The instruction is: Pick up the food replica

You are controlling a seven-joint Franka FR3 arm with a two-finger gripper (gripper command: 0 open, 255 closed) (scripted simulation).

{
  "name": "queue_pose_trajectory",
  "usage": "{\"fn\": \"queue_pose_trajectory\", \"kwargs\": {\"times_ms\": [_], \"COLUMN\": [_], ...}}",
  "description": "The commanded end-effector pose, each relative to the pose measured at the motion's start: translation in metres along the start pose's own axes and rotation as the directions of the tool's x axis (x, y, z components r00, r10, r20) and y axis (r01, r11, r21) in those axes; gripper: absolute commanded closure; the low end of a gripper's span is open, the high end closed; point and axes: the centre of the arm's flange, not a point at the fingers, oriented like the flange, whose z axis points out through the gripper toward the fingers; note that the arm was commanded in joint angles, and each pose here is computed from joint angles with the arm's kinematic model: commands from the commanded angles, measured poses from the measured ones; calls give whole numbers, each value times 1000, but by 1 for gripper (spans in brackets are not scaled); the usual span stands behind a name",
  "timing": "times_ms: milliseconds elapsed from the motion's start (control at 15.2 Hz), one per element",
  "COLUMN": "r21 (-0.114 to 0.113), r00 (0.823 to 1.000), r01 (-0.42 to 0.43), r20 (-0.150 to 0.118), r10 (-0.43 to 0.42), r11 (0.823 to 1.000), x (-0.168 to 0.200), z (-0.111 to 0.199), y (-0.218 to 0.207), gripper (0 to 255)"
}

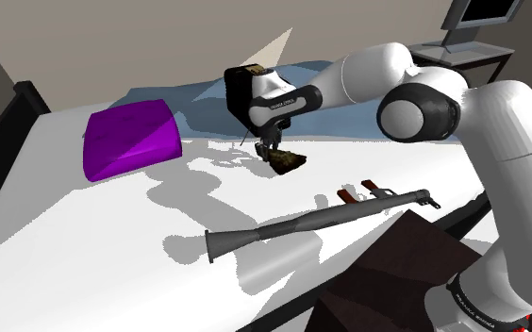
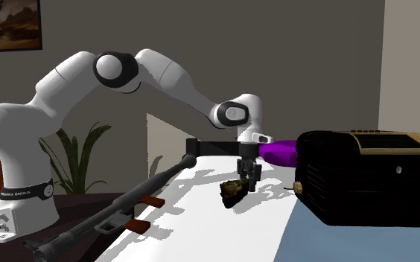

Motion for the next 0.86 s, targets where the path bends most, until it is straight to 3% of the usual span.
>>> {"fn": "queue_pose_trajectory", "kwargs": {"times_ms": [0,792], "r21": [0,0], "r00": [1000,1000], "r01": [0,0], "r20": [0,0], "r10": [0,0], "r11": [1000,1000], "x": [-1,-4], "z": [-11,-64], "y": [0,3], "gripper": [255,255]}}
